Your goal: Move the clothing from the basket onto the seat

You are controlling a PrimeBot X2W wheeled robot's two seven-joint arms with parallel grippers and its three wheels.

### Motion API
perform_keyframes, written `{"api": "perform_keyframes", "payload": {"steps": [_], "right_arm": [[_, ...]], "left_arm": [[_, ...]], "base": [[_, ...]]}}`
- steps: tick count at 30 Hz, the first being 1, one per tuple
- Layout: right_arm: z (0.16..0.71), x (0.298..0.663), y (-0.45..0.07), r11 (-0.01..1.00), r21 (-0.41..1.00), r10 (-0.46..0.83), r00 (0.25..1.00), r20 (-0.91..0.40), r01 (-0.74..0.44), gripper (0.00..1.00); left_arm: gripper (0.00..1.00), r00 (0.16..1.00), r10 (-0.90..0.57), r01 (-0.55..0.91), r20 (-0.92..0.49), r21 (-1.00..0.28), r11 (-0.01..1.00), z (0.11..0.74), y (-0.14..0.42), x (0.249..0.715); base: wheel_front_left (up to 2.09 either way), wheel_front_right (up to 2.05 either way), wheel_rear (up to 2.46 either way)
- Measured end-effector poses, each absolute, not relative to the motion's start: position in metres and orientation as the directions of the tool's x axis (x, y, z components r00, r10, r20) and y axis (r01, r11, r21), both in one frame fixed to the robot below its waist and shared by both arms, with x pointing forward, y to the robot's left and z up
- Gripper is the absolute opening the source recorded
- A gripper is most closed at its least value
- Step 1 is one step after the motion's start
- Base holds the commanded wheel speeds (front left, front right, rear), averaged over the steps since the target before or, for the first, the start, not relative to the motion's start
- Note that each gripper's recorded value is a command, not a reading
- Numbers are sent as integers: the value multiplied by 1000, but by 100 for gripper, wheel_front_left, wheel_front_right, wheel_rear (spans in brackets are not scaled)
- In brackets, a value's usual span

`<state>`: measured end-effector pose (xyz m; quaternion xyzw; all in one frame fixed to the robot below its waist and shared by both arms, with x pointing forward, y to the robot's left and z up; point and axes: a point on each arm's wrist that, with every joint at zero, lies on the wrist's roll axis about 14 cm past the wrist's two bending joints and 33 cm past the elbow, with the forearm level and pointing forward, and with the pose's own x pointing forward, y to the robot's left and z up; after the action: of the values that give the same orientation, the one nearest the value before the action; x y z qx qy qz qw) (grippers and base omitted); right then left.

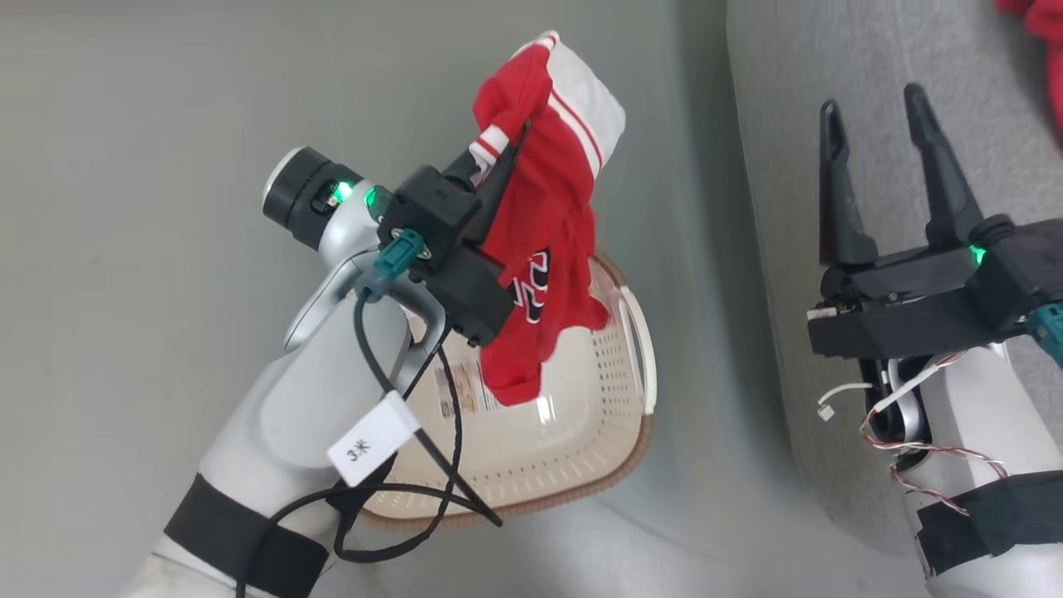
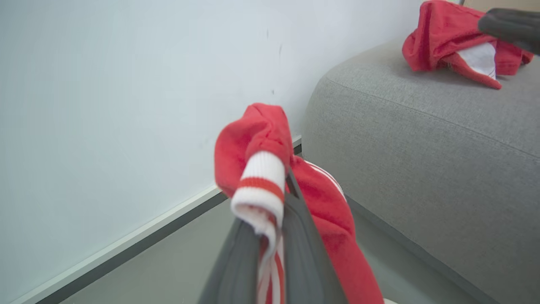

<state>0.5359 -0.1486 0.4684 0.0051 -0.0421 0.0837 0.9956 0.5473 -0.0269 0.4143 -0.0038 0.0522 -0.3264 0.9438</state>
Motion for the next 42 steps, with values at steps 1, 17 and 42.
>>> {"api": "perform_keyframes", "payload": {"steps": [1,17,42], "right_arm": [[472,535,-147,985,3,173,981,89,-174,100],[518,506,-109,956,-8,292,947,133,-294,100],[527,406,-24,836,-80,548,835,55,-543,100]], "left_arm": [[0,788,-611,610,-75,-37,791,425,-25,548],[0,816,-555,559,161,27,829,554,0,535],[0,789,-558,545,259,126,829,641,9,447]], "base": [[0,0,0],[0,0,0],[0,0,0]]}}
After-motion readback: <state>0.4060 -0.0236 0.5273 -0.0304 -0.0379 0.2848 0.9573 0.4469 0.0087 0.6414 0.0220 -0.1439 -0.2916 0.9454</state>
